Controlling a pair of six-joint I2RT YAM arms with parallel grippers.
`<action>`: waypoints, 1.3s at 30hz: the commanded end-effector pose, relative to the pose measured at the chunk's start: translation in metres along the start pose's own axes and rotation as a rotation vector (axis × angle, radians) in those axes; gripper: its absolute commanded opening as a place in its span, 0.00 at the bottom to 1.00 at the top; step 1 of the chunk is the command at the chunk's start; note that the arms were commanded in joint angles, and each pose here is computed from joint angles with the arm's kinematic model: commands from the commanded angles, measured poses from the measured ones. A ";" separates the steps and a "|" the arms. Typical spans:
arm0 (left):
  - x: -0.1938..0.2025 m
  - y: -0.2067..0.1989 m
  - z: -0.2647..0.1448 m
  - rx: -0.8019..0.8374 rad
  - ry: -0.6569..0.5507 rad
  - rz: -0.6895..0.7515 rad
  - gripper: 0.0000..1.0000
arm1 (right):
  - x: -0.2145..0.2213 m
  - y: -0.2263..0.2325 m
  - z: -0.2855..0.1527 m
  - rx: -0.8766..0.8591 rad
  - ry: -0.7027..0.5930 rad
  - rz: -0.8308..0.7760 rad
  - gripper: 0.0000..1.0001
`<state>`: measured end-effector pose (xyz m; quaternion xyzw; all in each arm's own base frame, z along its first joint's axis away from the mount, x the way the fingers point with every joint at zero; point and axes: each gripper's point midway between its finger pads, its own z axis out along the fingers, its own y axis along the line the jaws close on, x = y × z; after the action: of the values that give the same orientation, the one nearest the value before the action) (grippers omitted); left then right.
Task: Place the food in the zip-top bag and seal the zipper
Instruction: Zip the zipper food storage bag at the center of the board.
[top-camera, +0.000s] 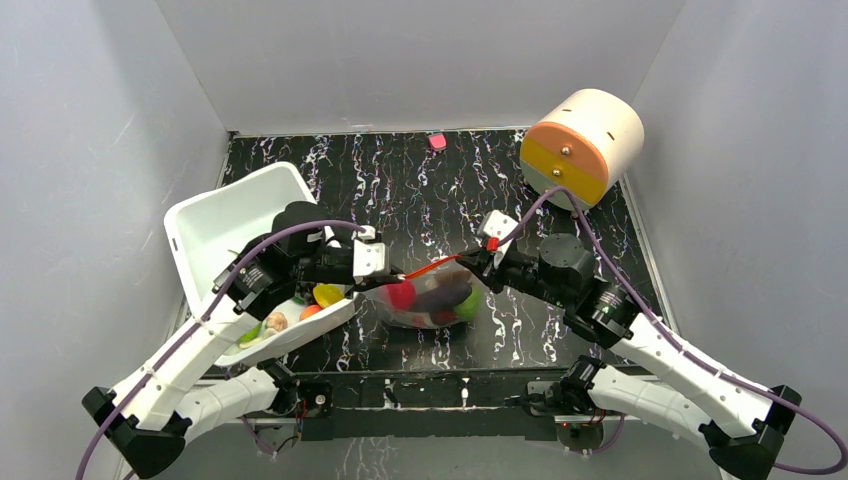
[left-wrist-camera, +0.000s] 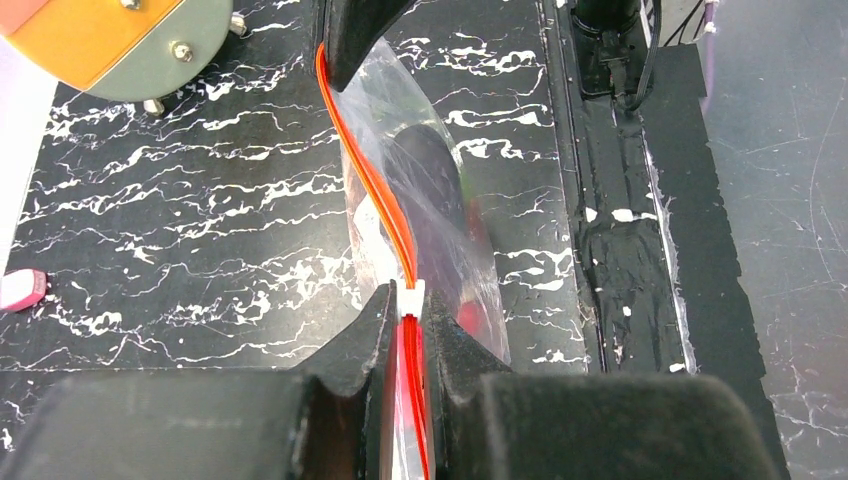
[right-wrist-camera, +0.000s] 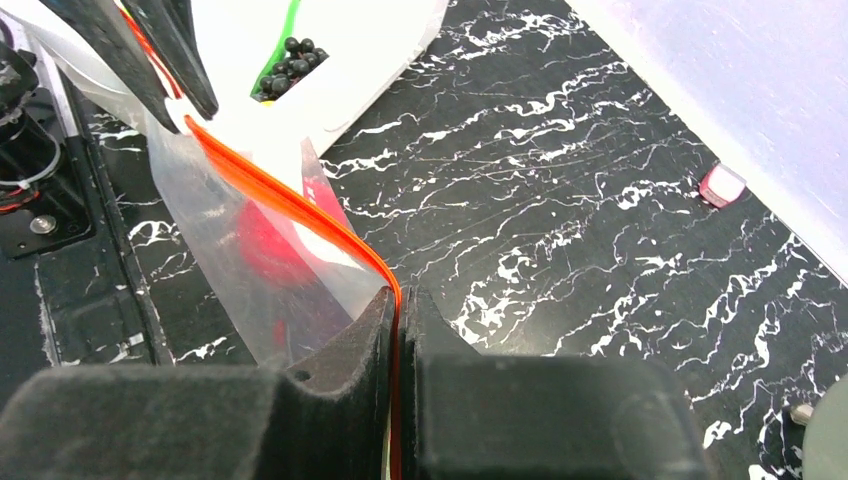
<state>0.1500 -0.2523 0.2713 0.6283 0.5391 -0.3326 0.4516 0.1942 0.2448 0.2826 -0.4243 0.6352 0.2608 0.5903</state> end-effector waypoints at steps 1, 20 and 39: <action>-0.007 -0.009 -0.015 -0.005 0.002 0.012 0.00 | -0.003 -0.031 -0.013 0.172 0.009 -0.011 0.00; 0.005 -0.018 -0.028 -0.031 0.054 0.005 0.00 | 0.001 -0.075 -0.051 0.457 0.048 -0.013 0.00; 0.019 -0.001 -0.008 -0.103 0.020 -0.057 0.15 | 0.019 -0.037 -0.031 0.326 -0.179 0.289 0.00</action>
<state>0.1449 -0.2366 0.2436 0.6076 0.5803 -0.3177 0.4394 0.2028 0.1922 0.2399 -0.2609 0.7049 0.2342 0.6166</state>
